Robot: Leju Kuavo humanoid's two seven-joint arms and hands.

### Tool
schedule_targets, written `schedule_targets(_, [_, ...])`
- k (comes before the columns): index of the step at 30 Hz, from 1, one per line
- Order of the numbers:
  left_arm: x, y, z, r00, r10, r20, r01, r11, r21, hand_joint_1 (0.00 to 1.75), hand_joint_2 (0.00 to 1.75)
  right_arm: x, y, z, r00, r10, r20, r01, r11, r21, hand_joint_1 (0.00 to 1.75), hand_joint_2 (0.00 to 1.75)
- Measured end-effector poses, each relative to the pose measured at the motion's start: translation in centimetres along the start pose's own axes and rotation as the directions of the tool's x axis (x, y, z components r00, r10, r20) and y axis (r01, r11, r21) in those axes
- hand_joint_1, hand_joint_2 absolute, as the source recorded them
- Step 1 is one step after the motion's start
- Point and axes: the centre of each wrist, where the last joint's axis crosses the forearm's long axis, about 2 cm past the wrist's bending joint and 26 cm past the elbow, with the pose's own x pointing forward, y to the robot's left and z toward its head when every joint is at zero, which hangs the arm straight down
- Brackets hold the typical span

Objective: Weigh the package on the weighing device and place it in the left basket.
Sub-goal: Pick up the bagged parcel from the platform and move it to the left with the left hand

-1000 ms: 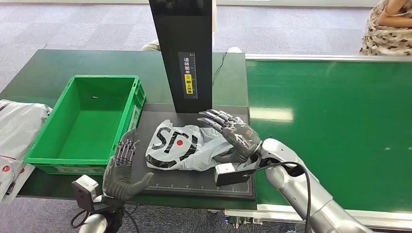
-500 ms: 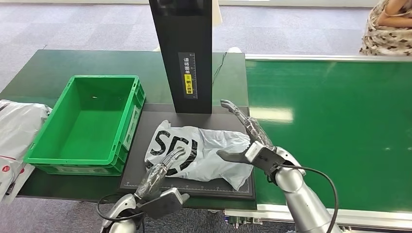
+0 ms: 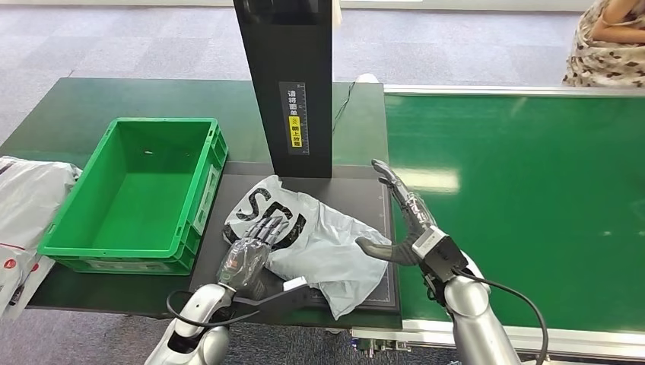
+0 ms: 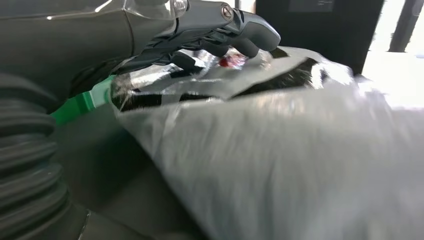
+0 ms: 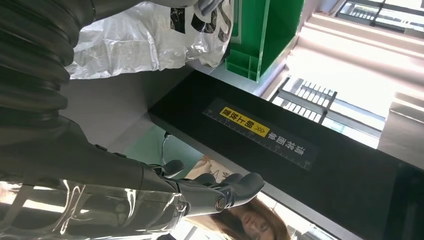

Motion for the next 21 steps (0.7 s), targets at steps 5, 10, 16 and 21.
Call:
schedule_targets(5, [-0.4,0.5,-1.0,0.999,-0.010,-0.038,0.010,1.000,0.000,0.97,1.75,0.1,0.1,0.6,1.000,-0.007,-0.002,0.007,0.999,-0.031,0.00,1.75])
schedule_targets(10, [-0.5,0.4,-1.3,1.000,-0.009,-0.030,0.008,1.000,-0.025,1.75,1.75,0.0,0.0,1.2,1.000,-0.007,-0.013,0.007,0.999,-0.053,0.00,1.75])
schedule_targets(16, [-0.6,0.3,-1.5,1.000,0.004,-0.006,-0.004,0.999,-0.045,1.75,1.75,-0.1,-0.2,1.9,1.000,-0.007,-0.024,0.005,0.997,-0.074,0.00,1.75])
schedule_targets(21, [-0.7,0.4,-1.6,0.998,0.063,0.024,-0.062,0.997,-0.052,1.75,1.75,0.0,-0.4,2.3,1.000,-0.003,-0.025,0.001,0.996,-0.090,0.00,1.75])
